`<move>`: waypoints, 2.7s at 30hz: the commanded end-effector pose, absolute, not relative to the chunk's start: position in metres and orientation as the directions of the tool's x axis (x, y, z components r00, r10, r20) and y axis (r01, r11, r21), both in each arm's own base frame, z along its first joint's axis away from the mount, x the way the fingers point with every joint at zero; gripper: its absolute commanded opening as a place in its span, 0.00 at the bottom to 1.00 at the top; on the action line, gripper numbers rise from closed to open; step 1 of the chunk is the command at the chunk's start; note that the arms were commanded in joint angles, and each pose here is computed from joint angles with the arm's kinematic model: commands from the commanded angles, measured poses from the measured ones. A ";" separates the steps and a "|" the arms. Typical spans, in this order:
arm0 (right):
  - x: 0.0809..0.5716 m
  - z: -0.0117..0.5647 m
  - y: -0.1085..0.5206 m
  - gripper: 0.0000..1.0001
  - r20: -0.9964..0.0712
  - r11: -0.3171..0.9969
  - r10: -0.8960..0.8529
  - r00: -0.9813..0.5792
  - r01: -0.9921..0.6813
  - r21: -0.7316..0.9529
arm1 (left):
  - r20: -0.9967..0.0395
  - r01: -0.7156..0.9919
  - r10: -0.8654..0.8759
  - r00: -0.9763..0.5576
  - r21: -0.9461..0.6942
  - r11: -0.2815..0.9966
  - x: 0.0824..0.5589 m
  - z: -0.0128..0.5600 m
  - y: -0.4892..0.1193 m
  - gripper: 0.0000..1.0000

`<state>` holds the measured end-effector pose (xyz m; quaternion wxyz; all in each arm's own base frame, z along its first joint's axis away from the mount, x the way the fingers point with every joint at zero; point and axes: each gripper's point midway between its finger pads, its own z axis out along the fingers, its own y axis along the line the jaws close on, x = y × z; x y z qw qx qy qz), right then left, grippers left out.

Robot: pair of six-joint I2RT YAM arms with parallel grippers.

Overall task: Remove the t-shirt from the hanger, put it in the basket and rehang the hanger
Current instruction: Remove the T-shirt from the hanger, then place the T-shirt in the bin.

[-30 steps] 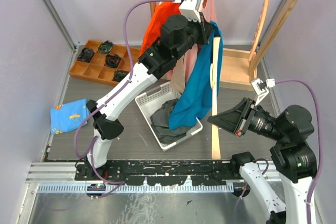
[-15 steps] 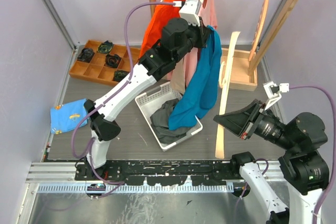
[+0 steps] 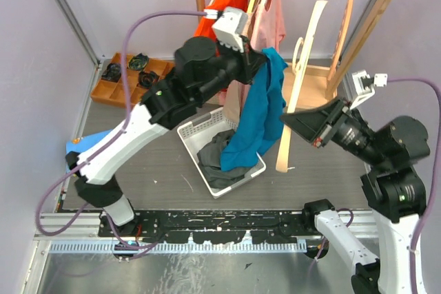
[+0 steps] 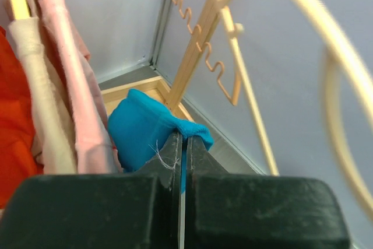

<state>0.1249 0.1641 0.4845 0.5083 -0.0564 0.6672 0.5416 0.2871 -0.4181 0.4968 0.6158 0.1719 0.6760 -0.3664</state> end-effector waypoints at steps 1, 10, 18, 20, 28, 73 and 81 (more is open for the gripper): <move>0.147 0.512 0.166 0.01 -0.761 0.391 0.518 -0.390 -0.683 0.617 | -0.947 0.694 -0.298 -0.120 -0.295 0.657 0.256 0.550 -0.367 0.00; 0.193 0.493 0.169 0.01 -0.717 0.416 0.549 -0.429 -0.604 0.680 | -0.891 0.773 -0.455 -0.010 -0.295 0.562 0.212 0.633 -0.313 0.00; 0.204 0.487 0.174 0.01 -0.704 0.398 0.548 -0.452 -0.598 0.695 | -0.866 0.745 -0.492 0.085 -0.273 0.608 0.202 0.672 -0.272 0.00; 0.204 0.486 0.174 0.01 -0.700 0.396 0.552 -0.452 -0.597 0.698 | -0.860 0.737 -0.499 0.108 -0.267 0.620 0.201 0.678 -0.263 0.00; 0.202 0.484 0.173 0.01 -0.690 0.391 0.562 -0.456 -0.588 0.708 | -0.847 0.714 -0.509 0.155 -0.260 0.650 0.197 0.688 -0.242 0.00; 0.207 0.473 0.178 0.01 -0.680 0.373 0.542 -0.494 -0.583 0.721 | -0.870 0.595 -0.478 0.117 -0.324 0.736 0.229 0.631 -0.249 0.00; 0.209 0.470 0.178 0.01 -0.676 0.377 0.546 -0.495 -0.575 0.726 | -0.929 0.533 -0.368 -0.025 -0.324 0.782 0.247 0.547 -0.278 0.00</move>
